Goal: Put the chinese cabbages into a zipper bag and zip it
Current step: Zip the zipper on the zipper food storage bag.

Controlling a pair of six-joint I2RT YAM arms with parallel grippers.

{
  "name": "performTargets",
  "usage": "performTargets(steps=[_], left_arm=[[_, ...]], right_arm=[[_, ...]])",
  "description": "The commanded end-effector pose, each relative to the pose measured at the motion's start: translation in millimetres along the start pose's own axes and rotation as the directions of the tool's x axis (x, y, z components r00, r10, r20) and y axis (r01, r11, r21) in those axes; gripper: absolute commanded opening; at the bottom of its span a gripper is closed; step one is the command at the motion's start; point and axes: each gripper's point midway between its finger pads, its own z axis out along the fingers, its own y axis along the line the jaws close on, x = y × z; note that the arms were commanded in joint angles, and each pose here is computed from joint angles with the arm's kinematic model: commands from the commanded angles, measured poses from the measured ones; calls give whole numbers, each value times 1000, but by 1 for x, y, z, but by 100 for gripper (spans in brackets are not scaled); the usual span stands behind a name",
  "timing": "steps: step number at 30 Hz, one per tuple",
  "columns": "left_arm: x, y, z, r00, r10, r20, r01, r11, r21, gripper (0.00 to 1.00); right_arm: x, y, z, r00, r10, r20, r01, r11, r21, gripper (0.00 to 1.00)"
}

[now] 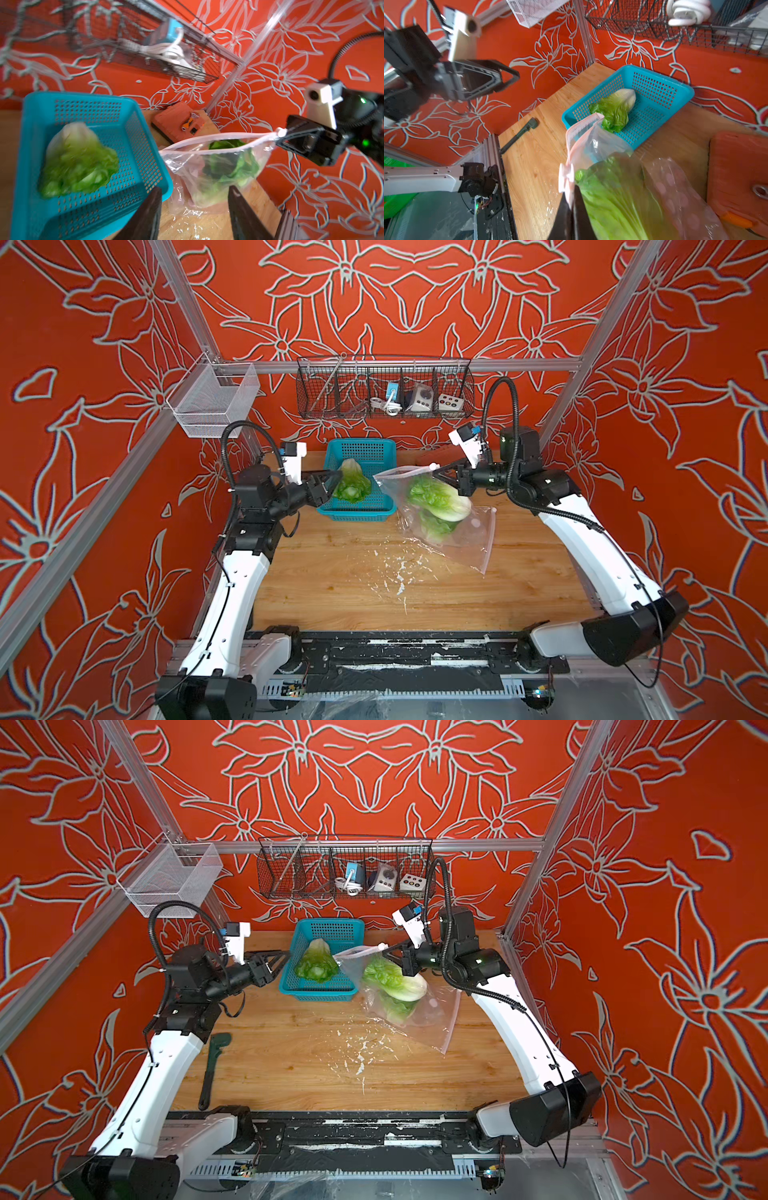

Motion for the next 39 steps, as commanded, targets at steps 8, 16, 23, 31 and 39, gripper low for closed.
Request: performTargets(steps=[8,16,23,31,39], left_arm=[[-1,-96,65,944,328,-38,-306,911,276,63],[19,-141,92,914,403,-56,-332,818,470,66],[48,-155,94,910,402,-107,-263,755,601,65],[74,-154,92,892,427,-147,-217,692,689,56],[69,-141,96,882,434,-185,-206,708,675,33]], right_arm=[[18,30,-4,978,-164,-132,164,986,-14,0],[19,61,-2,959,-240,-150,226,968,-105,0],[23,61,4,960,-238,-147,219,967,-131,0],[23,61,4,964,-232,-133,213,967,-141,0],[15,58,-4,970,-219,-109,207,972,-113,0]])
